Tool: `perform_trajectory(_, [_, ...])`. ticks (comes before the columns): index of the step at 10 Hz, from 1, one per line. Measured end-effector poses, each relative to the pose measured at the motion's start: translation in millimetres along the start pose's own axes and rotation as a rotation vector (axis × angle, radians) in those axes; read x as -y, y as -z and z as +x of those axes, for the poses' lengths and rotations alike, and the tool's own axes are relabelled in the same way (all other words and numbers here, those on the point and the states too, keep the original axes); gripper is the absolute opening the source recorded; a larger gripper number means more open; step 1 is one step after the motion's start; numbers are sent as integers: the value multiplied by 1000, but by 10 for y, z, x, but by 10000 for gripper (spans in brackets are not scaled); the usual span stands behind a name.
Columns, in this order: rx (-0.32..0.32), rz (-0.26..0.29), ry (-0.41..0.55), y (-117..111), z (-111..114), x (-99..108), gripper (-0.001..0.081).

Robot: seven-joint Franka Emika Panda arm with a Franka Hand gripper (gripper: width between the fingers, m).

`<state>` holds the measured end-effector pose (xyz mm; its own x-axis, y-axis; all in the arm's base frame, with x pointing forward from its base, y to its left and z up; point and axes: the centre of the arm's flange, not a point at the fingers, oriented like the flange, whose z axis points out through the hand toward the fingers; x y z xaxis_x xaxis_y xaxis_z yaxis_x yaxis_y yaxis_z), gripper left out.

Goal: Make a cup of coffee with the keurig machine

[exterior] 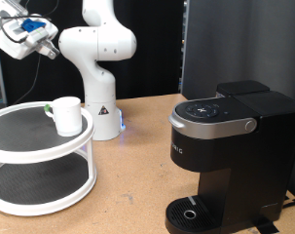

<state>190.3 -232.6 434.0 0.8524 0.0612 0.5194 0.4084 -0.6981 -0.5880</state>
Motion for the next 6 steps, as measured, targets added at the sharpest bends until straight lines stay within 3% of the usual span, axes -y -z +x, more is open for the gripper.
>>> perform_trajectory(3, [-10, 3, -16, 188, 15, -44, 7])
perform_trajectory(6, [6, 19, -28, 225, 27, -73, 7])
